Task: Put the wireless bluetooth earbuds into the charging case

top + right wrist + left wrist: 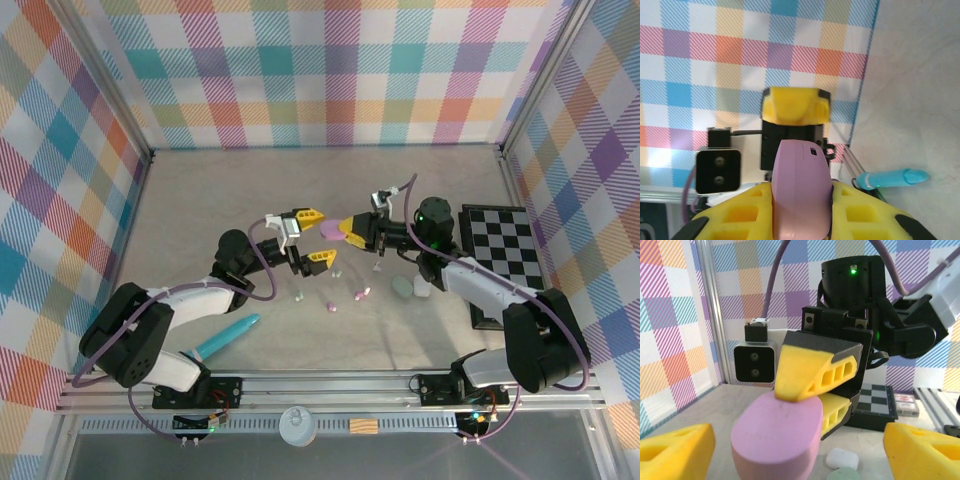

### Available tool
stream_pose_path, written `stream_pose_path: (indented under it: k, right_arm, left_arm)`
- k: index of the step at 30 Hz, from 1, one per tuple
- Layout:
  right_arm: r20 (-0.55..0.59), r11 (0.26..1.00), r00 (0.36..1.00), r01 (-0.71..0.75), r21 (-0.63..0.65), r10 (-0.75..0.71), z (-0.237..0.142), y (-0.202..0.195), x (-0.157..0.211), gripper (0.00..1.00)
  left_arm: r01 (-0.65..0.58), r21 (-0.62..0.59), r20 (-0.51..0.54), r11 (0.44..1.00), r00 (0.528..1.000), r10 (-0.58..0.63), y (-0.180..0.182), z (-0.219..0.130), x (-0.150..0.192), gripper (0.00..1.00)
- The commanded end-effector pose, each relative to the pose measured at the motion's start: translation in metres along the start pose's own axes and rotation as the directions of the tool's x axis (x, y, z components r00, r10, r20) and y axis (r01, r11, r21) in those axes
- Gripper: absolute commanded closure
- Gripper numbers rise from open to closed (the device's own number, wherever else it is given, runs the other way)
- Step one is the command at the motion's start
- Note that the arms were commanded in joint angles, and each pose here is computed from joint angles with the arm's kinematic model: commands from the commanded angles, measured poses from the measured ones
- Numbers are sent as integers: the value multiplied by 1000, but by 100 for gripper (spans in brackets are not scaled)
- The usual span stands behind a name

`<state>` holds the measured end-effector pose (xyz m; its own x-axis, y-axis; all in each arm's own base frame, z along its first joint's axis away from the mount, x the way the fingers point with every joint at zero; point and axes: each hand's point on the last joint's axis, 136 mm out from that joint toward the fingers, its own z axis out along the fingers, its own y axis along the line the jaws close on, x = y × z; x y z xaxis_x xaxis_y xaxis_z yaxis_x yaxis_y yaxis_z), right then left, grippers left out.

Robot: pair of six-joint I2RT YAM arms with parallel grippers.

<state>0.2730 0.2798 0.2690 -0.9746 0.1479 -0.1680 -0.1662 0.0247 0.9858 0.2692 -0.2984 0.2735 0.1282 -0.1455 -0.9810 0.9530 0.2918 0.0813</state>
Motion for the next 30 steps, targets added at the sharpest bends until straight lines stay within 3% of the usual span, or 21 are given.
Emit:
stream_pose_path:
  k: [1, 12, 30]
  right_arm:
    - [-5, 994, 999, 43, -98, -44, -4, 33, 4, 100]
    - [-43, 992, 996, 73, -103, -78, -5, 41, 12, 100]
    - [-50, 993, 995, 76, -95, -81, -2, 39, 13, 100]
  left_arm:
    - [-50, 55, 77, 997, 996, 46, -6, 2, -21, 19]
    - [-36, 100, 81, 994, 996, 28, -4, 12, -24, 42]
    - [-31, 151, 81, 988, 997, 19, -13, 13, -27, 65]
